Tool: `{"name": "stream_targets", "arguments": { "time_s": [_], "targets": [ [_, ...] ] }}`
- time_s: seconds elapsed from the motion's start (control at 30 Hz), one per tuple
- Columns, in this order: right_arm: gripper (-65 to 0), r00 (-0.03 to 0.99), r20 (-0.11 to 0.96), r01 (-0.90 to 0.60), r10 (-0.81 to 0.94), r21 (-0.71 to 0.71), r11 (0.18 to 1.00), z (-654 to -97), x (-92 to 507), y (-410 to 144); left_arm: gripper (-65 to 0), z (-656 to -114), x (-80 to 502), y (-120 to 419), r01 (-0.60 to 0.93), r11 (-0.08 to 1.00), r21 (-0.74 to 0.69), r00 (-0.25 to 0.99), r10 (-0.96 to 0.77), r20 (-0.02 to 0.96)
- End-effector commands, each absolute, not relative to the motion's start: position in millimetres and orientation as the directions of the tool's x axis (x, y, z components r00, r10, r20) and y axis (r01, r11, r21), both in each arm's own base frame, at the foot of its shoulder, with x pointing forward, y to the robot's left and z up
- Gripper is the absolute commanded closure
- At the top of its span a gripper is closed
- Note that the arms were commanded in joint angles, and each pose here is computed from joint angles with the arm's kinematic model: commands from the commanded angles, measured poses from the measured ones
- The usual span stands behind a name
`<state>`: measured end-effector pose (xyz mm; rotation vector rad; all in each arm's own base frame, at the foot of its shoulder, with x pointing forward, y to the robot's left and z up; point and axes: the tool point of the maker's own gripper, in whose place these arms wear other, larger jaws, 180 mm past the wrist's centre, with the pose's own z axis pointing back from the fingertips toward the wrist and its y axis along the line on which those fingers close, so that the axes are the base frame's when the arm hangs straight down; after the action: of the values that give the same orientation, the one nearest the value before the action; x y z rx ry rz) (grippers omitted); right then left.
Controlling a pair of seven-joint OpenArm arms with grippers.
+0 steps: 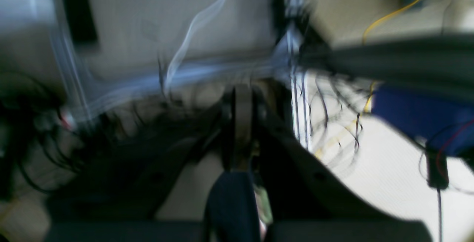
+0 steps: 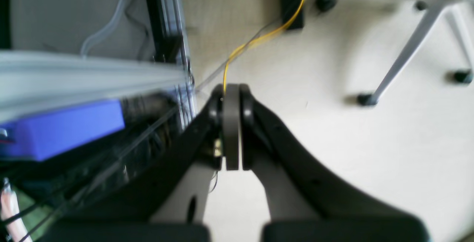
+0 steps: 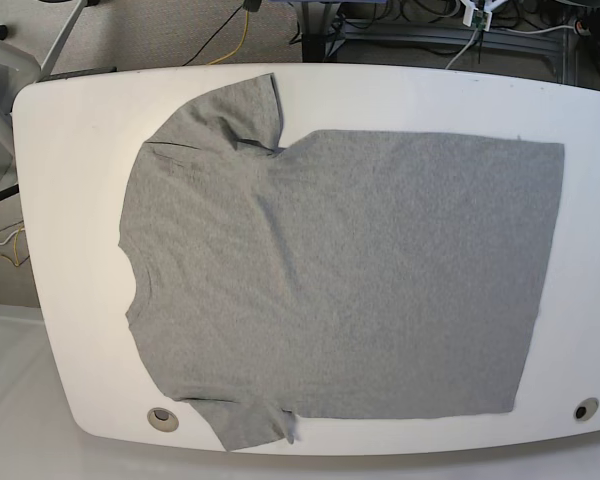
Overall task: Fold the T-shirt properly
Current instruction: 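Lower both grippers onto the shirt's shoulder edge near the collar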
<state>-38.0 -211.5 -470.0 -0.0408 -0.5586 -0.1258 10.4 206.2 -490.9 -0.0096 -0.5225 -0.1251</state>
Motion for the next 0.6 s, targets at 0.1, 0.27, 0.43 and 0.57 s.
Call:
{"name": "stream_targets", "arguments": {
  "time_s": [0.1,0.27,0.43,0.57],
  "targets": [
    [0.0,0.801,0.591,0.117,-0.095,0.001,0.993,-440.5,-16.7,-215.0,0.0,-455.5,29.2,207.4,0.163,0.986,0.027,0.809,-0.15,0.568],
    [0.0,0.752,0.653,0.099,-0.09,0.023,0.995,-414.1,11.5,-211.1,0.0,-419.7,59.4,208.7,0.186,0.981,0.047,0.74,-0.171,0.65],
    [0.0,0.693,0.714,0.085,-0.097,0.053,0.995,-393.8,43.6,-202.3,0.0,-392.5,88.4,222.1,0.139,0.988,0.069,0.679,-0.146,0.72],
    [0.0,0.642,0.758,0.077,-0.112,0.082,0.994,-381.0,68.8,-195.0,0.0,-370.3,110.9,236.2,0.087,0.993,0.076,0.624,-0.114,0.773]
  ]
}}
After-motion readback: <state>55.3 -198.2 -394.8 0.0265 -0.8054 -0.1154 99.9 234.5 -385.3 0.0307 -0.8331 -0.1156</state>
